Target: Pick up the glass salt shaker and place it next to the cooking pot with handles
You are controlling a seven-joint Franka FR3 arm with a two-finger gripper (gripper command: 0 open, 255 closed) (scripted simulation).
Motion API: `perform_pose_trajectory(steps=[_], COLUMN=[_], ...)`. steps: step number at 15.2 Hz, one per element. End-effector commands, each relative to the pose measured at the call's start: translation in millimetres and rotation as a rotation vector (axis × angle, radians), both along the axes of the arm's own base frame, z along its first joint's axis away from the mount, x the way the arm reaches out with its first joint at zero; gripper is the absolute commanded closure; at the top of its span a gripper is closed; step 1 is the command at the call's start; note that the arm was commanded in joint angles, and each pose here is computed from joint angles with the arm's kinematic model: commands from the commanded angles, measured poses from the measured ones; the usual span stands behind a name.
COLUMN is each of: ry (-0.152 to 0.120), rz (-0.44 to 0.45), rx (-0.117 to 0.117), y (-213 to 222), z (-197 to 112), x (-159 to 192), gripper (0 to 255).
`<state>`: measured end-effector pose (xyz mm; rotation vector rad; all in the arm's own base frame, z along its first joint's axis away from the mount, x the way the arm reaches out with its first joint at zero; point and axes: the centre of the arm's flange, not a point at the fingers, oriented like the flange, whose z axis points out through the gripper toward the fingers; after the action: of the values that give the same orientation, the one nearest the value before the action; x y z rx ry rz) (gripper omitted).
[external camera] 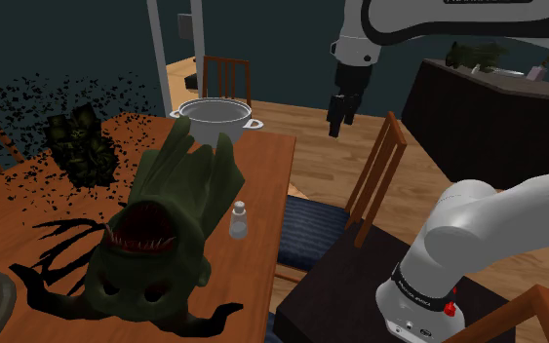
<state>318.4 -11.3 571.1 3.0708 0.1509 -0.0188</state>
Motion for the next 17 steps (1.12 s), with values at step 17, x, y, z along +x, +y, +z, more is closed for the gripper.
perform_pose_trajectory(steps=[17], ry=[-0.159], rz=[0.046], rx=[0.155], y=[122.4], z=[-139.4], x=[38.9], gripper=[0])
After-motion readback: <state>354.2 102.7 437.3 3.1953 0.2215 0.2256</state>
